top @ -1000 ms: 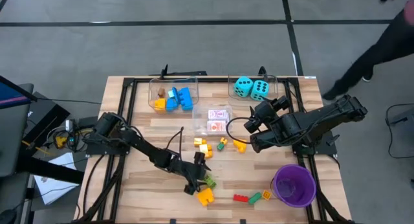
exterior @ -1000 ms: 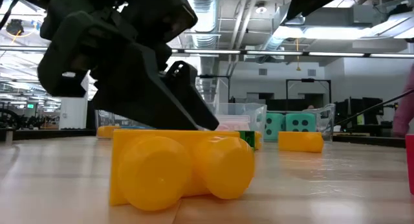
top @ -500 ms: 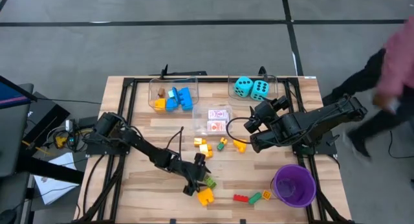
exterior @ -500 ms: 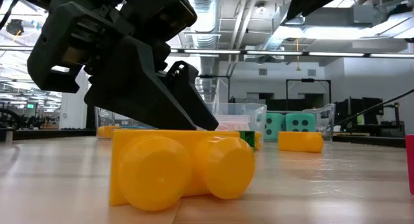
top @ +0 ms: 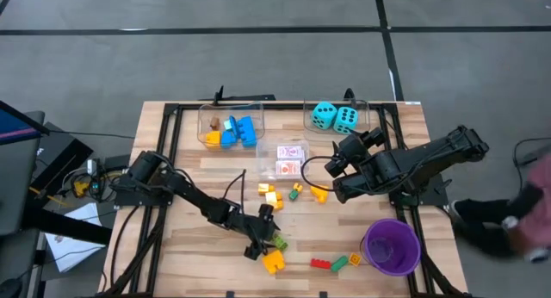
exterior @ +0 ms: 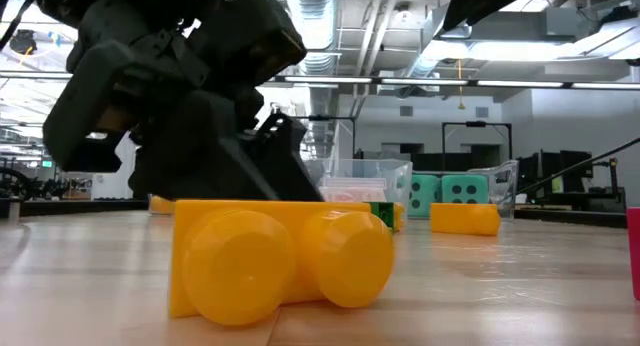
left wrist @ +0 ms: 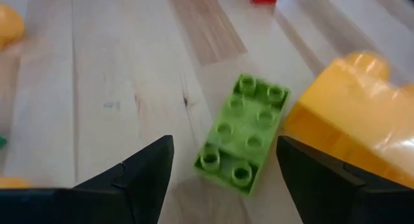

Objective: Pick & Place Toys
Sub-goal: Put the light green game piece into the top left transparent bin

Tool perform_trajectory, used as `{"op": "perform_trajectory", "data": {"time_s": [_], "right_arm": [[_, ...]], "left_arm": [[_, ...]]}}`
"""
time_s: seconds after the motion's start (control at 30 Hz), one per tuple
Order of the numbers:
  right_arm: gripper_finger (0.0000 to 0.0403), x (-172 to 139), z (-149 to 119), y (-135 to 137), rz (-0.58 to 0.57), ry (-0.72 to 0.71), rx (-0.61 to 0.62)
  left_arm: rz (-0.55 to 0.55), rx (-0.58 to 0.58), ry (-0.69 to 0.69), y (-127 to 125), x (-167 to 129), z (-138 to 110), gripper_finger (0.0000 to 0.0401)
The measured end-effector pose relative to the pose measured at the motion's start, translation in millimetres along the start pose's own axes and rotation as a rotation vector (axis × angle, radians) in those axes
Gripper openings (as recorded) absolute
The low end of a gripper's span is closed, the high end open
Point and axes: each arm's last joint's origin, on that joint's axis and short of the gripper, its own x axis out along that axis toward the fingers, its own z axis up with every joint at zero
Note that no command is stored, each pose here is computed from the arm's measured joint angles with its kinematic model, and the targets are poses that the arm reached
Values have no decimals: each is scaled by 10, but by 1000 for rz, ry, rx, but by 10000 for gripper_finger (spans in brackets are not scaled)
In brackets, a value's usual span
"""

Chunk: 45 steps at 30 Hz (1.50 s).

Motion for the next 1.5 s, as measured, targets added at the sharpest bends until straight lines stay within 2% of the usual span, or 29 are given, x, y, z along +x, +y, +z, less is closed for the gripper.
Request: {"op": "perform_trajectory", "data": {"time_s": [0.37, 0.87, 1.07, 1.3, 1.5], "right_arm": [[272, -1, 0, -1, 0, 0, -4], [272, 0, 0, -1, 0, 0, -6], [272, 0, 0, -1, 0, 0, -7], [272, -1, -1, -3, -1, 0, -10], [272, 0, -1, -4, -1, 1, -11]], "left_arm": [[-7, -24, 1, 28, 30, -21, 258], [-58, -26, 2, 21, 30, -21, 141], [-39, -36, 3, 74, 36, -22, 141], [49, -43, 4, 104, 21, -12, 136], [65, -63, -41, 128, -178, 170, 135]]}}
